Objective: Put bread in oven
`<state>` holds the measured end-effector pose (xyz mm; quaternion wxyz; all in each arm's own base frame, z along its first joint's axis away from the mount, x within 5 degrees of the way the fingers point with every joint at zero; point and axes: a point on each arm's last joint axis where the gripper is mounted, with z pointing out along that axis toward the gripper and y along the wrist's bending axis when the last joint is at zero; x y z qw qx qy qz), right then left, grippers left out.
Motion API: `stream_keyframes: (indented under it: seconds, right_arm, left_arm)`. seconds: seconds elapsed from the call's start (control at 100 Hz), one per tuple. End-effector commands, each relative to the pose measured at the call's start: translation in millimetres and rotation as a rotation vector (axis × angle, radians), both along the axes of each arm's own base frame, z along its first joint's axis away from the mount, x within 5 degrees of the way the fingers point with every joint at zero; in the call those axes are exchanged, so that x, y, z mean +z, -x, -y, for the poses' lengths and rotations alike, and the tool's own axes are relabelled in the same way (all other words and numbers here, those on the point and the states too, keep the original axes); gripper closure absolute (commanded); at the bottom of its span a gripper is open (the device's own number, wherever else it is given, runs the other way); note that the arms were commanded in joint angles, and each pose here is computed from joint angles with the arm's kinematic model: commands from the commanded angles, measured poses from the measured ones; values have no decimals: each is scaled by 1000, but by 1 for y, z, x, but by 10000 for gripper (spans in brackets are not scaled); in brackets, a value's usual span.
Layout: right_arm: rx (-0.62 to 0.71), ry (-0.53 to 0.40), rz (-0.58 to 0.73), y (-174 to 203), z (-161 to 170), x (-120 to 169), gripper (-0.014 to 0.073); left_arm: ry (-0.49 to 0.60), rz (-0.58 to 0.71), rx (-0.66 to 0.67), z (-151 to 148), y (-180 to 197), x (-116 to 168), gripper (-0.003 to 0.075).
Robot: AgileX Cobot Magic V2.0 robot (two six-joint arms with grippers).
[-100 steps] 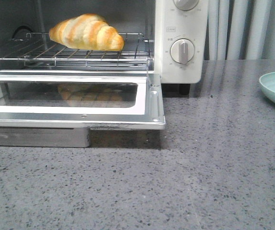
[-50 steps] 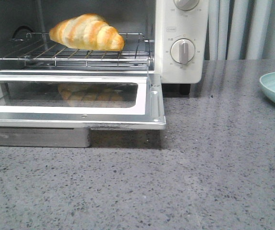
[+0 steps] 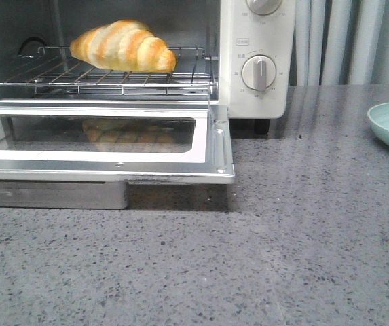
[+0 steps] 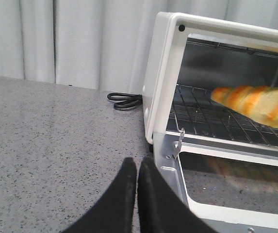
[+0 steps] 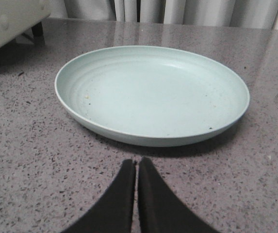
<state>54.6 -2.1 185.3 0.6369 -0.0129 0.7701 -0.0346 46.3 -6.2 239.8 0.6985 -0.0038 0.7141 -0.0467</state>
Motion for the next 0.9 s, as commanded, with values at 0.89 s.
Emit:
stream_keyframes:
  seconds: [0.89]
  right_arm:
    - [-4, 9, -25, 2, 0, -6, 614]
  left_arm:
    - [12, 117, 24, -2, 5, 16, 741]
